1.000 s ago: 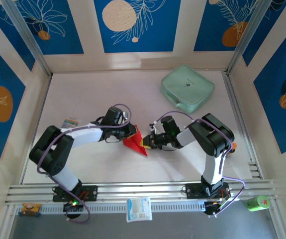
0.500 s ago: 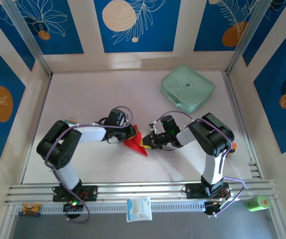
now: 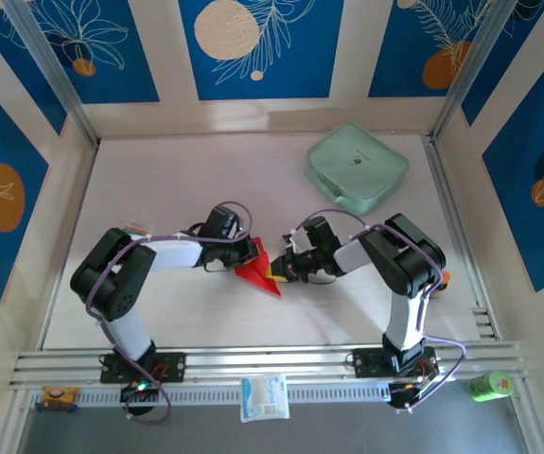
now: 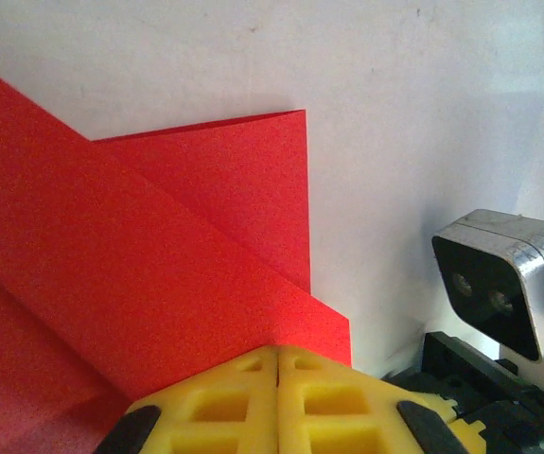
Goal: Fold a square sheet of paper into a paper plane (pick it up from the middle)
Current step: Fourth fold the wing at the center of the table.
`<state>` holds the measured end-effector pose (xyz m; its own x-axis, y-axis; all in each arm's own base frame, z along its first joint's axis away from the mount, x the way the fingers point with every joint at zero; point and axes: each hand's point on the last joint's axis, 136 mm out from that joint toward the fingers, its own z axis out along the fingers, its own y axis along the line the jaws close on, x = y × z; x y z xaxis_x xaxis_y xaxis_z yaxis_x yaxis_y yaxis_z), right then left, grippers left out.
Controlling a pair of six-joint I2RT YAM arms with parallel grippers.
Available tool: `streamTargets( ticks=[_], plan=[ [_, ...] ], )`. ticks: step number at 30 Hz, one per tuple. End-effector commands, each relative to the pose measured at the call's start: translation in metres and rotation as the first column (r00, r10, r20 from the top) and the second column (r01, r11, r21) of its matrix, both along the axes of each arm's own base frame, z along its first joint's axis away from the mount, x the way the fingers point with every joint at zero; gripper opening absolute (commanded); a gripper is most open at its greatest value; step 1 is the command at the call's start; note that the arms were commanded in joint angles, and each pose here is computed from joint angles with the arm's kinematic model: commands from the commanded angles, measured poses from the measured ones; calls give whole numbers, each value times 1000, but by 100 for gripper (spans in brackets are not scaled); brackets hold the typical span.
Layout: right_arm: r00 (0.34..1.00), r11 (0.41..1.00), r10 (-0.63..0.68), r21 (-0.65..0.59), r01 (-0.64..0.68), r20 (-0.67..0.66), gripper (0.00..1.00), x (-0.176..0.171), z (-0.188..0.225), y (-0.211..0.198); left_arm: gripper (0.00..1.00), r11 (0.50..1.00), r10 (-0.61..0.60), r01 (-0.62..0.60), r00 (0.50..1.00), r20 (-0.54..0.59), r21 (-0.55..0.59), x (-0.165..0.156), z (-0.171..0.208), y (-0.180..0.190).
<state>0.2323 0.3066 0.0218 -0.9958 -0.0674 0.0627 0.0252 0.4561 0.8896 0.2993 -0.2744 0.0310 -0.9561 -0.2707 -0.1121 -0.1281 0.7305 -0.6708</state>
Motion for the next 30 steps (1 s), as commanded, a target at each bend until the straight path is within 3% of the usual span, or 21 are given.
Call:
streamTargets(
  ticks=[1,20,30],
  plan=[
    [997,995,-8,-97,0,-81,7,-13,-21,-10,8,1000,5,-4,1000,-11,31,-4,-6,5],
    [993,993,-10,-121,-4,-116,7,-15,-26,-10,6,997,-3,8,998,-64,82,-12,-25,11],
    [994,994,-3,-112,-9,-107,12,-16,-18,-6,6,997,-18,25,996,-85,80,-16,-32,10]
  ],
)
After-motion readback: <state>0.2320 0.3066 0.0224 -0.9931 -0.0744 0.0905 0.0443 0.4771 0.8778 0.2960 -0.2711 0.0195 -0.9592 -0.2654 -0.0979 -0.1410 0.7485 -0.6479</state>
